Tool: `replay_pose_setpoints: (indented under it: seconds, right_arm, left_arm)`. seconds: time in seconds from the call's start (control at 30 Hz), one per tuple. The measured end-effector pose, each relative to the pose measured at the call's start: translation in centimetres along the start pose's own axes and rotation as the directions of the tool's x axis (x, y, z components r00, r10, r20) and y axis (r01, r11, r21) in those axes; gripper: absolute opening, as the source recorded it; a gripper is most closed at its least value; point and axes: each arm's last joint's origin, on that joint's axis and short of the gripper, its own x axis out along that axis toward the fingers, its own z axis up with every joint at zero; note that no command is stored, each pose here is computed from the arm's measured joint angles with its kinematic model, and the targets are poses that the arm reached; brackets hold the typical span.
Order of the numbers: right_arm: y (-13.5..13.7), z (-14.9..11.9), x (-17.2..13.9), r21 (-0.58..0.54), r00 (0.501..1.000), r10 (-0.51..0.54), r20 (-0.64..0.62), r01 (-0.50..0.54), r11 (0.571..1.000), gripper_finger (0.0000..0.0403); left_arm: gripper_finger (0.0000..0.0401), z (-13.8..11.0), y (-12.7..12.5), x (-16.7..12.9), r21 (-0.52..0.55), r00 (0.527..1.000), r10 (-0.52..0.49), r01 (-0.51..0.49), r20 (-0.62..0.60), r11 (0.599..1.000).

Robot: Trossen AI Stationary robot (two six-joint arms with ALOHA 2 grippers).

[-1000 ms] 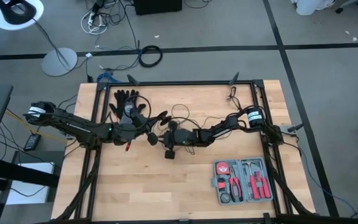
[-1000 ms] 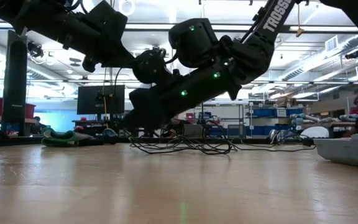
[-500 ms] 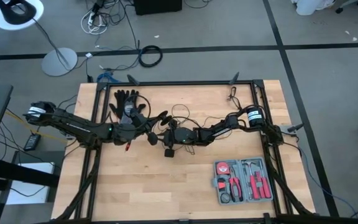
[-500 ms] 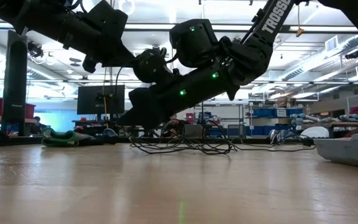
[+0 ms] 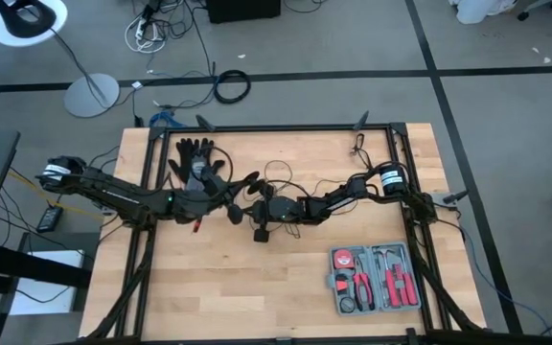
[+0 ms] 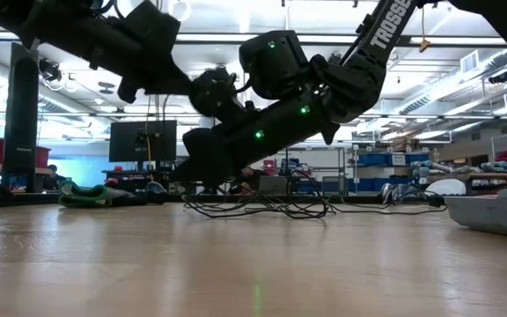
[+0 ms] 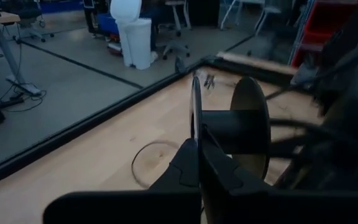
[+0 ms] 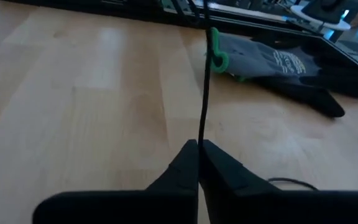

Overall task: Coil cords
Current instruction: Coil the black wire

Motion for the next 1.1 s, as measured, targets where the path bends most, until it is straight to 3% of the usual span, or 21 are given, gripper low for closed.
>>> replay_pose_setpoints:
  seconds: [0.3, 0.73, 0.93, 1.1]
  right_arm:
    - [0.6, 2.5, -2.5, -0.051, 0.993, -0.053, -0.101, 0.048, 0.998, 0.0003]
    - [-2.3, 7.5, -8.5, -0.163, 0.914, -0.327, -0.241, 0.294, 0.942, 0.0001]
    - [-5.5, 6.9, -10.0, -0.071, 0.824, -0.413, -0.388, 0.420, 0.905, 0.0001]
    - [-6.3, 4.1, -8.9, 0.062, 0.812, -0.301, -0.500, 0.381, 0.923, 0.0000]
  left_arm:
    - [0.0000, -1.4, 0.5, -0.1, 0.050, 0.993, 0.042, -0.037, -0.111, 0.998]
    - [0.0000, -2.7, 0.9, -0.3, 0.028, 0.970, 0.043, -0.038, -0.238, 0.999]
    - [0.0000, -2.6, 0.7, -0.4, -0.021, 0.969, -0.010, 0.005, -0.247, 1.000]
    - [0.0000, -1.8, 0.2, -0.2, -0.087, 0.982, -0.067, 0.052, -0.178, 0.995]
